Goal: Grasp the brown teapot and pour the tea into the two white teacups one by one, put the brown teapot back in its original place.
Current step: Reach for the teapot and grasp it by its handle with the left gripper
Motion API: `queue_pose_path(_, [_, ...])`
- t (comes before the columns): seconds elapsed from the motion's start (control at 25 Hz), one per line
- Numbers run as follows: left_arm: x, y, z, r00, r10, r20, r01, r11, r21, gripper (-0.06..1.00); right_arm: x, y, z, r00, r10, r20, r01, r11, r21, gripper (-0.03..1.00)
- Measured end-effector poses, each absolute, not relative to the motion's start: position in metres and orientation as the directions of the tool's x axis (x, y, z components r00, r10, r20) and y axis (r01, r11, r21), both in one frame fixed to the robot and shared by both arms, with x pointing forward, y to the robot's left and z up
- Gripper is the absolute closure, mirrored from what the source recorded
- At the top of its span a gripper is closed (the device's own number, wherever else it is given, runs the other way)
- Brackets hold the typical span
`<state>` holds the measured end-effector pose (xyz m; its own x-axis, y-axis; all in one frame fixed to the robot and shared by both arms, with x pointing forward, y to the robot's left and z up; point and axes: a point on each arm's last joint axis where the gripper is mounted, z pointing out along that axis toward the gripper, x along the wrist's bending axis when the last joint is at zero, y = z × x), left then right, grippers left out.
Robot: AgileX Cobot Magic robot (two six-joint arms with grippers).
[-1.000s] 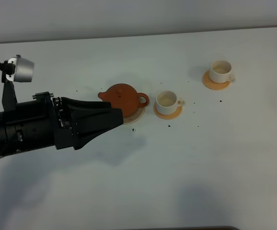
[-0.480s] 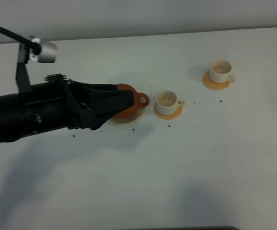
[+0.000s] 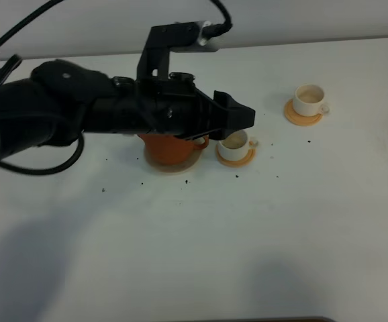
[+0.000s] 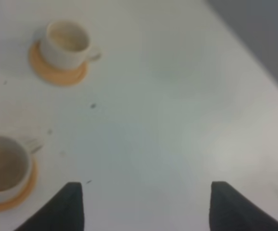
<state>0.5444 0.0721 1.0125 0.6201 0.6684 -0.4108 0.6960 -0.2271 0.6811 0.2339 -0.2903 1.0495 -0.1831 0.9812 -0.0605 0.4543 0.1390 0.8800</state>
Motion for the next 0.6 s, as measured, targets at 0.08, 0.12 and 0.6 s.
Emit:
queue_pose_path(0.08, [0.561,0.064,1.008,0.610,0.690,-0.389,0.723,-0.285,0.629,0.39,0.234,-0.290,1.049,-0.183,0.981,-0.060,0.454,0.139,0.880,0.73])
queue_pose_path(0.12, [0.566,0.061,1.003,0.602,0.703,-0.379,0.741,-0.315,0.593,0.39,0.234,-0.290,1.049,-0.183,0.981,-0.060,0.454,0.139,0.880,0.73])
queue_pose_path(0.6, [0.597,0.052,1.006,0.520,0.854,0.035,0.787,-0.494,0.369,0.39,0.234,-0.290,1.049,-0.182,0.981,-0.060,0.454,0.139,0.880,0.73])
